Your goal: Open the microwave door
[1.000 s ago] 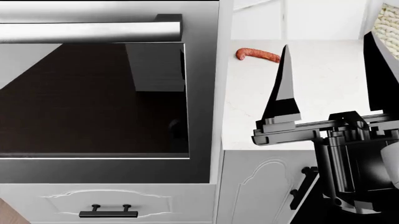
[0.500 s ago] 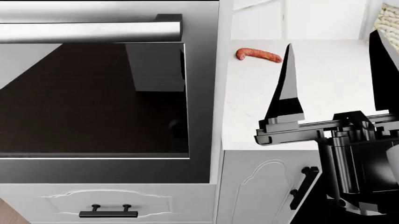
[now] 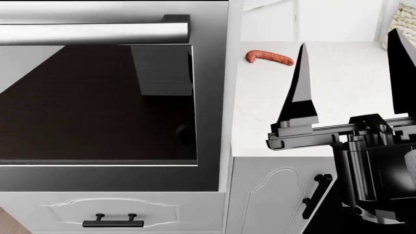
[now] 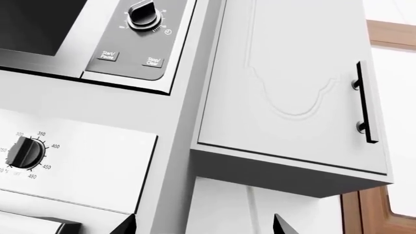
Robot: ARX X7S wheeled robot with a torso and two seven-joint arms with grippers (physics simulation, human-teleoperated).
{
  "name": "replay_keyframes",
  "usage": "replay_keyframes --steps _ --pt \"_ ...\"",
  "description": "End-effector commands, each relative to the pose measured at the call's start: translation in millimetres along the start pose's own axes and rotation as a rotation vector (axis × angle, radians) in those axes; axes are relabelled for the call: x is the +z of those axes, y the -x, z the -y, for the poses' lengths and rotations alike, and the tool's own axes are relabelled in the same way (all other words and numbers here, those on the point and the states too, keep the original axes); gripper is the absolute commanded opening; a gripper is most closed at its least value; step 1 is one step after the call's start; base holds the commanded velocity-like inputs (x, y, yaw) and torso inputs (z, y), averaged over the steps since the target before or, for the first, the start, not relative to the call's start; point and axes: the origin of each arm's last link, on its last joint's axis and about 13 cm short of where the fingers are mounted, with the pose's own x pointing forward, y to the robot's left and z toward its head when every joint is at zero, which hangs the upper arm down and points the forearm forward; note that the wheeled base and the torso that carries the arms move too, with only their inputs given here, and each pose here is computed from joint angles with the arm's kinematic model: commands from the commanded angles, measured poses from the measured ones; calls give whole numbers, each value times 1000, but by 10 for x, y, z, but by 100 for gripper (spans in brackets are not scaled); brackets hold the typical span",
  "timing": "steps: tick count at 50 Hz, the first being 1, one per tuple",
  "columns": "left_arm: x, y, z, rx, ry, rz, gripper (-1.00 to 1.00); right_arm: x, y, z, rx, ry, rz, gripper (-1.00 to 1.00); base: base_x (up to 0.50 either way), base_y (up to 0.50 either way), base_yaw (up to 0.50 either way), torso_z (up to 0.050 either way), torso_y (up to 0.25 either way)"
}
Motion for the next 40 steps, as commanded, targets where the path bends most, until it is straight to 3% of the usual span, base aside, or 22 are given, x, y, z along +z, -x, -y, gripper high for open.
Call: replay_keyframes --steps 1,17,29,40 --pt "-5 -113 -428 107 -54 -14 100 9 -8 -9 2 2 1 100 0 0 0 0 0" --pt "211 -219 -987 217 -118 16 100 -9 -11 -7 -2 -2 1 100 0 0 0 0 0" --pt "185 -245 -1326 295 -183 -12 100 -4 -27 -8 -2 -5 4 100 0 0 0 0 0" --pt "231 -246 -1413 314 -197 -1 100 2 -29 -9 -1 -7 6 100 0 0 0 0 0"
